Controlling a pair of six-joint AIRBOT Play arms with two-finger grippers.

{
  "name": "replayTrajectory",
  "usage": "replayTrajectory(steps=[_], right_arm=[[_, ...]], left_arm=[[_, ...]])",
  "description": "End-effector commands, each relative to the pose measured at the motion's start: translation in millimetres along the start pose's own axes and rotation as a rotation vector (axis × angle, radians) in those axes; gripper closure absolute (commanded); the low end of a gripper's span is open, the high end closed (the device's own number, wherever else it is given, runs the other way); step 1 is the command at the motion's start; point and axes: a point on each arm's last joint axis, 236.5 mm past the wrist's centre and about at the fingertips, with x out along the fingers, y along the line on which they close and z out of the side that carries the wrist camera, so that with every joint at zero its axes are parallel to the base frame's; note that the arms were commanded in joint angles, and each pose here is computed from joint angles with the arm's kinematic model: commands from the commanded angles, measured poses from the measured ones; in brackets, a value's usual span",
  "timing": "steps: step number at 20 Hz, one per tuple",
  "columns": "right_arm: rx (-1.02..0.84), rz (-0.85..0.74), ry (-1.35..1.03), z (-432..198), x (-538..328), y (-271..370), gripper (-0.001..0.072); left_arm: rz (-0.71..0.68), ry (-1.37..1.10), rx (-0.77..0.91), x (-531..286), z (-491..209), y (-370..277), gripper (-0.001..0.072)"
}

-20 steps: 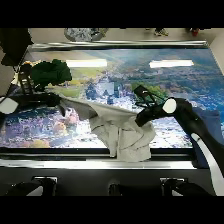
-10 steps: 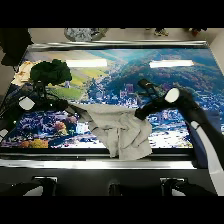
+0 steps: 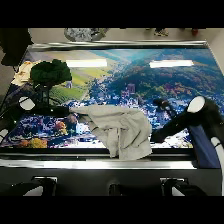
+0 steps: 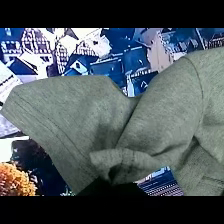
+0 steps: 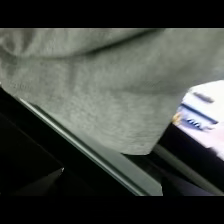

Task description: Fold the shirts.

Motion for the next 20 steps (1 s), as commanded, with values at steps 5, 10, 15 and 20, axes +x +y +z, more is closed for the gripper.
replayTrajectory(steps=[5, 10, 15, 20], right_arm=[[0.232, 0.189, -0.038, -30, 100, 35, -0.0006], [0.367, 0.098, -0.189, 4, 99, 7, -0.0005], [0.483, 0.055, -0.256, 19, 101, -13, 0.0201], [0.371, 0.041, -0.294, 30, 91, -12, 0.0665]], left_arm=[[-0.007, 0.037, 0.004, 0, -9, -2, 0.0672], [-0.007, 0.036, 0.004, 0, -9, -1, 0.0672], [-0.006, 0.035, 0.003, 1, -8, -1, 0.0672], [-0.004, 0.021, 0.022, -1, -5, -1, 0.0672]])
